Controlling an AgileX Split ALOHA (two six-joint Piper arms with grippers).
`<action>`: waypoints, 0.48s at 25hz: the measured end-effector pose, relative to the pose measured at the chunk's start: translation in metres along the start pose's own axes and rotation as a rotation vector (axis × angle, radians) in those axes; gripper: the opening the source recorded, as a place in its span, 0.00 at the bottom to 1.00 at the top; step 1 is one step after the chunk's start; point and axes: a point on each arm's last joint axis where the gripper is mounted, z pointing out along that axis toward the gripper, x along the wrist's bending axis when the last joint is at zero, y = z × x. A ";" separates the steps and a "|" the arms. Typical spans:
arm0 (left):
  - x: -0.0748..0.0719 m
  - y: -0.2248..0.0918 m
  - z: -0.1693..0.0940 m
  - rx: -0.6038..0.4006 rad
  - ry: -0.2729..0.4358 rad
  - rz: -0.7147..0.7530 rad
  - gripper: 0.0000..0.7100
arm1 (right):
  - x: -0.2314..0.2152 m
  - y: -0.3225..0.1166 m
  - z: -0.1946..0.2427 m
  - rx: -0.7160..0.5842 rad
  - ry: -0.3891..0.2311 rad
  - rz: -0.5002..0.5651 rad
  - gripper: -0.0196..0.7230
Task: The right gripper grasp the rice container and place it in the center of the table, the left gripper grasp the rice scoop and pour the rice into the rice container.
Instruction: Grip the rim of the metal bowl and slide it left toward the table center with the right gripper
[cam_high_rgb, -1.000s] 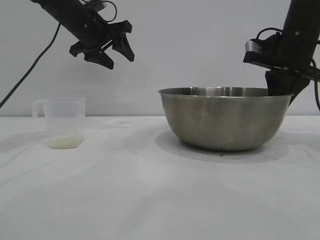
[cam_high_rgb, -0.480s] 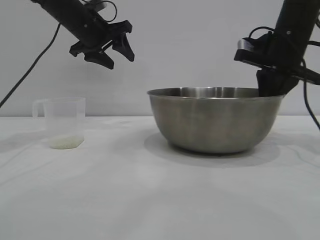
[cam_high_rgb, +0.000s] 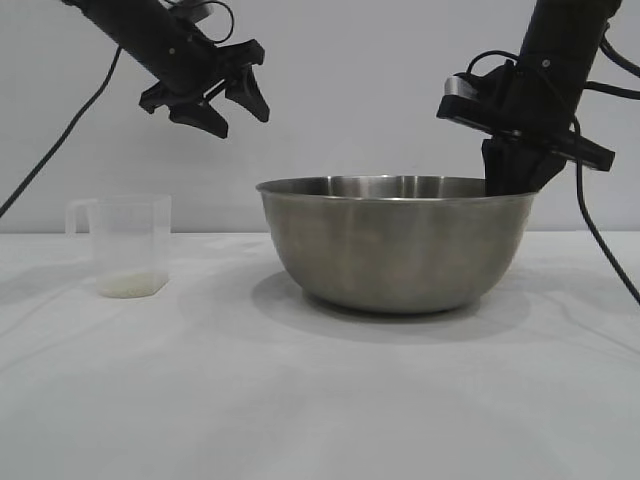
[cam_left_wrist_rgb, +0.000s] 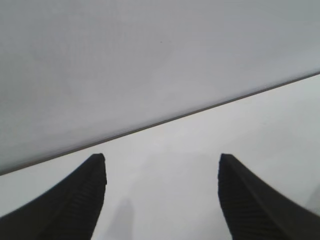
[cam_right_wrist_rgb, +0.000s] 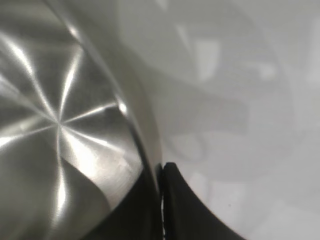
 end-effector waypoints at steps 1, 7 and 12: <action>0.000 0.000 0.000 0.000 0.000 0.000 0.60 | 0.000 0.000 0.000 0.000 0.000 0.000 0.72; 0.000 0.000 0.000 0.000 0.000 0.000 0.60 | 0.001 0.006 -0.010 -0.033 -0.014 -0.015 0.76; 0.000 0.000 0.000 0.000 0.000 0.000 0.60 | 0.011 0.022 -0.049 -0.162 -0.055 -0.071 0.76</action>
